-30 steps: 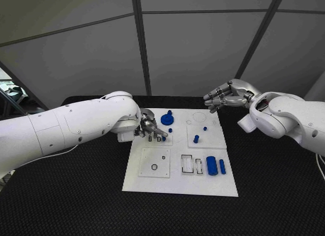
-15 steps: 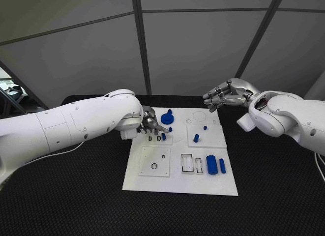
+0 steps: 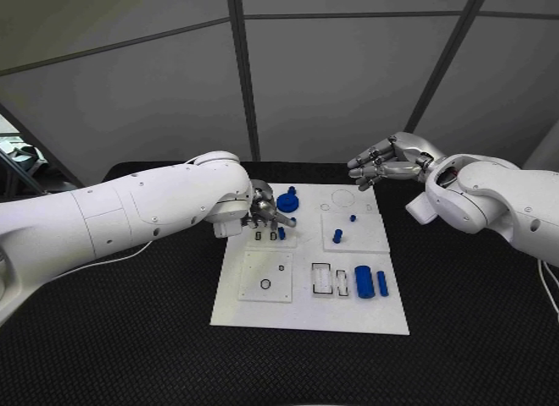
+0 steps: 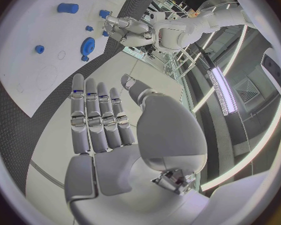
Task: Assemble the parts on the task board
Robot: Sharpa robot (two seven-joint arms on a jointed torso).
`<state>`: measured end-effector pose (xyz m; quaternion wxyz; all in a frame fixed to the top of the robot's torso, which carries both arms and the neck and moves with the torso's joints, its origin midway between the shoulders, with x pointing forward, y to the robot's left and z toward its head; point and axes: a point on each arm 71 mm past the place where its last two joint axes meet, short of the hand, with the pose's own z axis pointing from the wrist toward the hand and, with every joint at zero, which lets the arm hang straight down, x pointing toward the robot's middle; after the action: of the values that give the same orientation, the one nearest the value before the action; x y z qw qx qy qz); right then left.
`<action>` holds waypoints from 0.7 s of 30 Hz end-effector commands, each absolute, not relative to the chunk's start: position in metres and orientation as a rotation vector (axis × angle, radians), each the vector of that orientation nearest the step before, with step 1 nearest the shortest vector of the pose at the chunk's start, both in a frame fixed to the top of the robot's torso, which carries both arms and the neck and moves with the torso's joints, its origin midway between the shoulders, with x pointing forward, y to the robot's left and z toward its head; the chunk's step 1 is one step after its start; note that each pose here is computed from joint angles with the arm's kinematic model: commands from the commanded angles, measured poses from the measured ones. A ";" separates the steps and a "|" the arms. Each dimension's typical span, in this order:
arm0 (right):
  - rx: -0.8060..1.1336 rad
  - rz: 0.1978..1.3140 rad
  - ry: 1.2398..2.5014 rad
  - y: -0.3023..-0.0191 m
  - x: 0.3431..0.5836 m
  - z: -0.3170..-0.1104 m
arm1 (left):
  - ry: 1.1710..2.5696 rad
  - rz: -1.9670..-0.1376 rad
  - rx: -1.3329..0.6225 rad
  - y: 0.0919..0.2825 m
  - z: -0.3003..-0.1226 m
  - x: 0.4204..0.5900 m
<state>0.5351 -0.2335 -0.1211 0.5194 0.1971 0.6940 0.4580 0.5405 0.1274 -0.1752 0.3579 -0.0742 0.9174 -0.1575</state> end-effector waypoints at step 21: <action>0.461 1.109 1.658 -0.229 0.536 -0.119 | 2.408 -0.349 -0.118 0.120 -0.179 0.542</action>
<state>0.5359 -0.2303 -0.1214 0.5183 0.1957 0.6944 0.4593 0.5417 0.1200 -0.1788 0.3466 -0.0552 0.9251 -0.1448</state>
